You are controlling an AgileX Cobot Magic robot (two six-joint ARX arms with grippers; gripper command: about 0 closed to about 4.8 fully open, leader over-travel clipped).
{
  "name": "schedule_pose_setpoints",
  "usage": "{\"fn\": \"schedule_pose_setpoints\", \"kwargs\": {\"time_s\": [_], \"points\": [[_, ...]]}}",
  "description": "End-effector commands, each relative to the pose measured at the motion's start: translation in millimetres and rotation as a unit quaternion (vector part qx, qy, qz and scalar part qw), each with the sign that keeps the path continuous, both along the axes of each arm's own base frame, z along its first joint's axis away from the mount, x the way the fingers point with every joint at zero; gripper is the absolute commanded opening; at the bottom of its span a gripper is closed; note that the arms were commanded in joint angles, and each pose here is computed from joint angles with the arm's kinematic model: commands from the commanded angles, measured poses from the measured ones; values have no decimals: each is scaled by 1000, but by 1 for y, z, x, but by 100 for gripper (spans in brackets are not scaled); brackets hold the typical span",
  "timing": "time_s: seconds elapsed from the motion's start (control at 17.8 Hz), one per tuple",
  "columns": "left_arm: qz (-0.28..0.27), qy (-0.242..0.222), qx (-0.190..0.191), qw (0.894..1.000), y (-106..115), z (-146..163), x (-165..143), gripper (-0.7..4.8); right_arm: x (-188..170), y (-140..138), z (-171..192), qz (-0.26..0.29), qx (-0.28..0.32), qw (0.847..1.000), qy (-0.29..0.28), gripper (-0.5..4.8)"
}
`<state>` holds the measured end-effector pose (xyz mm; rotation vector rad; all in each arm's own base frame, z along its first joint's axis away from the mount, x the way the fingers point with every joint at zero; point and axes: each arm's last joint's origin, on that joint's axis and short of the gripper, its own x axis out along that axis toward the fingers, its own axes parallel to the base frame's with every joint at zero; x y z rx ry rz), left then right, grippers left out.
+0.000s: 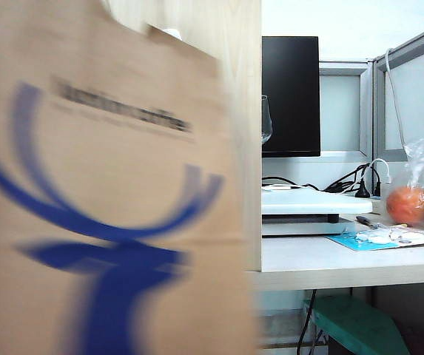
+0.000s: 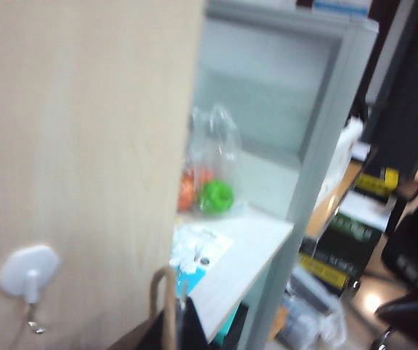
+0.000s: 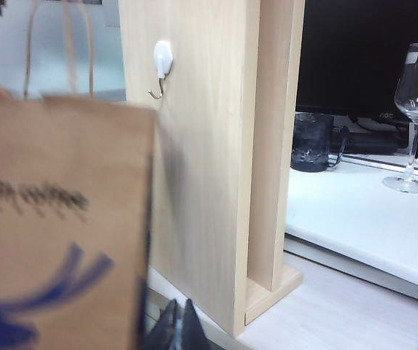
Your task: Pick up the paper bag and hang it on the hook.
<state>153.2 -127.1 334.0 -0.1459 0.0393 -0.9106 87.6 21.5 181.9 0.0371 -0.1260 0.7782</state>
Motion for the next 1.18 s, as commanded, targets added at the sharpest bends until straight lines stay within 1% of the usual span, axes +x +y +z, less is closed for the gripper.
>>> {"fn": "schedule_pose_setpoints", "kwargs": {"time_s": [0.06,0.11,0.17,0.23,0.34,0.45,0.56,0.73,0.84,0.9,0.96,1.07,1.18], "points": [[2,-30,4,1000,-7,0,8,-6,0,0,-1,-1,1,1000,-2,-1],[-39,-32,0,999,-8,1,6,-6,0,0,-1,-1,1,1000,-2,-1],[-58,-23,-5,998,-9,1,5,-6,0,0,-1,-1,1,1000,-1,-1],[-69,-14,-8,997,-10,0,4,-6,0,0,-1,-3,1,1000,-1,-1],[-91,-18,-6,996,-10,1,3,-6,1,0,-1,-9,2,1000,-1,-1],[-116,-12,-10,993,-11,1,2,-6,1,0,-1,-9,2,1000,-1,-1],[-161,6,-17,987,-12,1,0,-6,1,0,-1,-9,2,1000,-1,-1],[-169,12,-18,985,-12,1,-1,-6,1,0,-4,-9,2,1000,12,-1],[-188,12,-17,982,-12,1,-2,-6,1,0,-4,-9,2,1000,12,-1],[-181,4,-10,983,-11,0,-1,-6,1,0,-4,-9,2,1000,12,-1],[-158,-4,-5,987,-9,0,2,-6,1,0,-4,-9,2,1000,12,-1],[-80,-31,18,996,-1,-2,13,-6,1,0,-4,-9,2,1000,12,0],[2,-31,37,999,11,-8,32,-6,1,0,-4,-9,2,1000,12,-1]]}}
